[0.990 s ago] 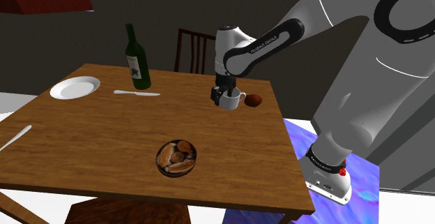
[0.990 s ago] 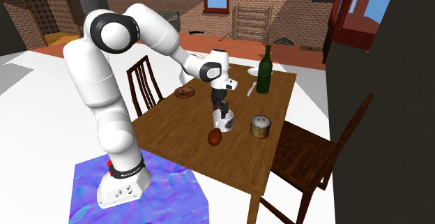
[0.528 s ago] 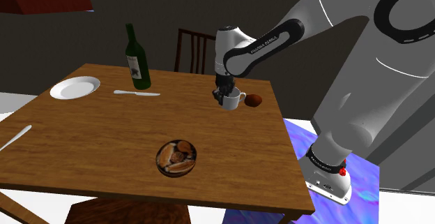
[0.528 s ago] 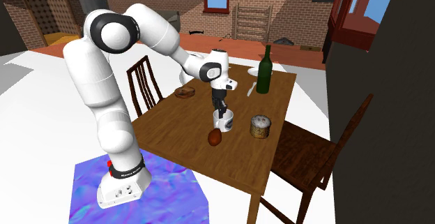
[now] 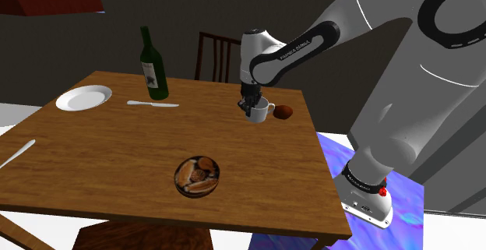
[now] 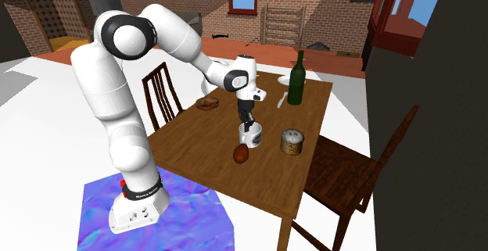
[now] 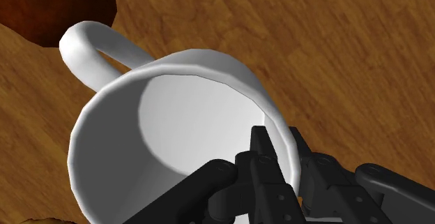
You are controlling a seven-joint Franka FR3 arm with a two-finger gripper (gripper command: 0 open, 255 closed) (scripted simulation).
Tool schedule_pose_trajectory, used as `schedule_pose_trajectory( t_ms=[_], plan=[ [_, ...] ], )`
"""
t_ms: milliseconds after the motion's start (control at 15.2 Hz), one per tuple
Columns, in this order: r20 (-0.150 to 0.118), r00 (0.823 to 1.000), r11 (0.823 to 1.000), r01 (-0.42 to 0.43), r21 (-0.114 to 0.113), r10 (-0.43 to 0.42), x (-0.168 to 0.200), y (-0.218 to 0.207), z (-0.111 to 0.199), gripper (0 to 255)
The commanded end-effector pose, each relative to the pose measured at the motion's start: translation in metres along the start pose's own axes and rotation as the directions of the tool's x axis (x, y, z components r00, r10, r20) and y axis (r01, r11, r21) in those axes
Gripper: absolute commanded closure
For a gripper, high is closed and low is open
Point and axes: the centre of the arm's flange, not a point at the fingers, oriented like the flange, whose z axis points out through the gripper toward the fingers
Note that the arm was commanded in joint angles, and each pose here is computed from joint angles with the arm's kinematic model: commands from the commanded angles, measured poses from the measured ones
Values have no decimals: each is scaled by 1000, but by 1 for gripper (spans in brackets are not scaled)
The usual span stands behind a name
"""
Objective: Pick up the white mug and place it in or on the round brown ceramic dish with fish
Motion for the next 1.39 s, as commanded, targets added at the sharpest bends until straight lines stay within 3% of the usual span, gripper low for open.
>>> schedule_pose_trajectory(
  t_ms=[0,1320],
  plan=[
    [0,1000,1000,0,0,0,0,0,-5,255],
    [0,1000,1000,0,0,0,-3,6,-111,255]
  ],
)
